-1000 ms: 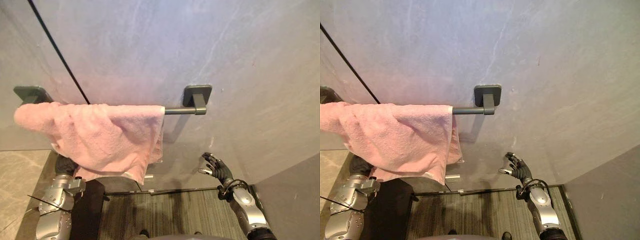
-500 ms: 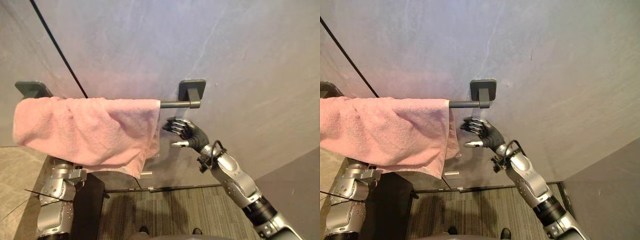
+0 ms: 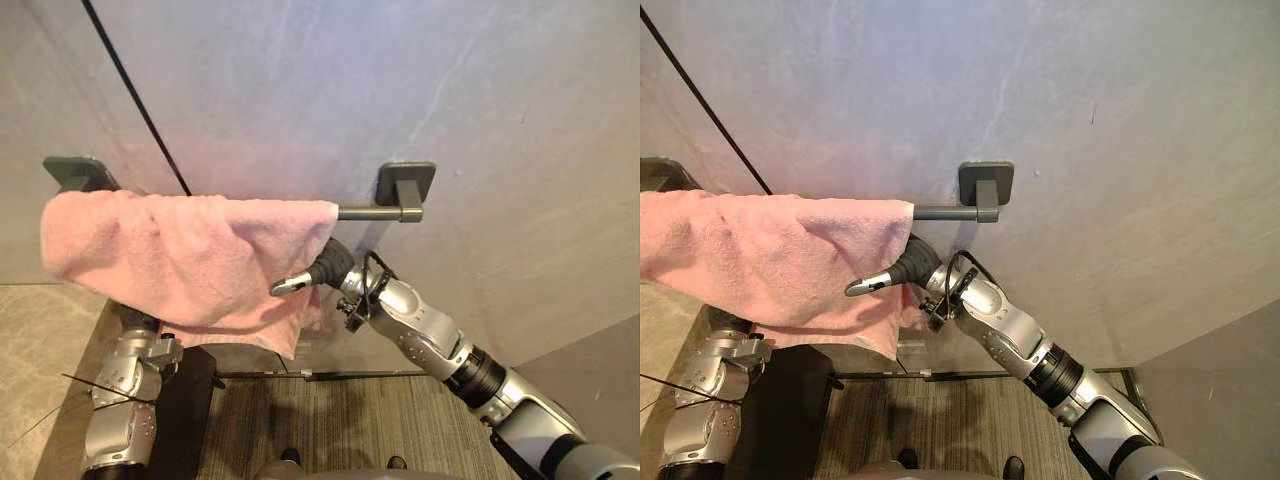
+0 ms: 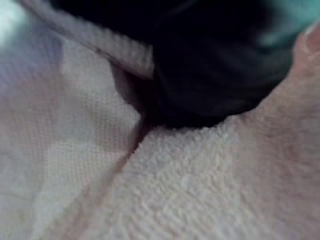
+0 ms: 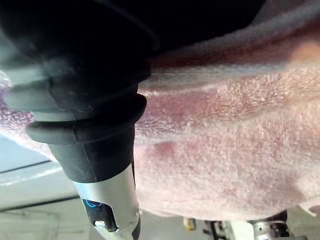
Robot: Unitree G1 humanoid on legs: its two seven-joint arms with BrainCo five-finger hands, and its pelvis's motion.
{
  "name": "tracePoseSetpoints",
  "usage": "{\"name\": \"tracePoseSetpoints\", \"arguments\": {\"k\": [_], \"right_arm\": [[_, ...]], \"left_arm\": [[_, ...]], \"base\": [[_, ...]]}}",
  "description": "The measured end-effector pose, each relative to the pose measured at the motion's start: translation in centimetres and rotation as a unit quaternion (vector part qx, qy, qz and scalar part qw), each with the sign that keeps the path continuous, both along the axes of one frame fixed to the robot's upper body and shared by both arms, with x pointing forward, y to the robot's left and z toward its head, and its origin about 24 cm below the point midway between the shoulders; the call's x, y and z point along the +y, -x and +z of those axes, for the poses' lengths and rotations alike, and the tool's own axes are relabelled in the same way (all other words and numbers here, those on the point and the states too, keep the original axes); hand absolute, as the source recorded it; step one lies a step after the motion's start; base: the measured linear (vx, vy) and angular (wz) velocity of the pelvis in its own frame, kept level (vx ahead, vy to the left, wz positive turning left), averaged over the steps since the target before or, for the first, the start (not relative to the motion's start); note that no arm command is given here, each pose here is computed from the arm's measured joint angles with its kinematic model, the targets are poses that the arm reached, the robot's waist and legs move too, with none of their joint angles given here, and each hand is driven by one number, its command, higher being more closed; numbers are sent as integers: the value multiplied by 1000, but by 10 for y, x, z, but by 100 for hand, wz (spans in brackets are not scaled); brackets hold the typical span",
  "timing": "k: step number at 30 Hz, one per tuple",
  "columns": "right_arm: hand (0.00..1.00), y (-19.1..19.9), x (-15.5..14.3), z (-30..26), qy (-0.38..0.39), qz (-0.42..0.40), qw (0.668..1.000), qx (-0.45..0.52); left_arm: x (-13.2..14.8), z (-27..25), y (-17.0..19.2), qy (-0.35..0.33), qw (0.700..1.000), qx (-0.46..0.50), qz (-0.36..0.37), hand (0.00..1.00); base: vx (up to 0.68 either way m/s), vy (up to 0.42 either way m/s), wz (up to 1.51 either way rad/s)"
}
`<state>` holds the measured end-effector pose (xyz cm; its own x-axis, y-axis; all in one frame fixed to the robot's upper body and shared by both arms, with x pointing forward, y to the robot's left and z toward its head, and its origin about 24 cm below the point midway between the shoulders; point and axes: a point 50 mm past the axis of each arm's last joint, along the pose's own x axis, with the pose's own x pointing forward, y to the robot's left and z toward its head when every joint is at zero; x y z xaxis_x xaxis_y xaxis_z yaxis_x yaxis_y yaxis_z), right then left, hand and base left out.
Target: Organize washtable
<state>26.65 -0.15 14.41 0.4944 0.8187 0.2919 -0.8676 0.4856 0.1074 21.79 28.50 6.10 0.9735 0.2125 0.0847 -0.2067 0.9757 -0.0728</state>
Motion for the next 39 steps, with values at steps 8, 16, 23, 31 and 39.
{"name": "tracePoseSetpoints", "arguments": {"k": [8, 16, 23, 31, 39], "right_arm": [[100, -3, 5, -5, 11, -19, 1000, 2], [100, -7, -7, -7, 0, -67, 998, -7], [100, -12, -27, -13, -11, -113, 994, 1], [100, -13, -42, -13, -25, -139, 990, -1], [100, -12, -43, -14, -26, -139, 990, -1]], "left_arm": [[1, -4, 0, 8, 1000, 6, 11, 100], [-1, -6, -1, 20, 1000, 1, 18, 100], [-2, -10, -5, 19, 999, 6, 27, 100], [-6, -15, -4, 42, 998, 1, 37, 100], [-8, -16, -4, 38, 999, 4, 37, 100]], "base": [[-36, -29, 0], [-33, -36, 4], [-58, -34, 2], [-42, -37, -4], [-12, -16, 0]]}}
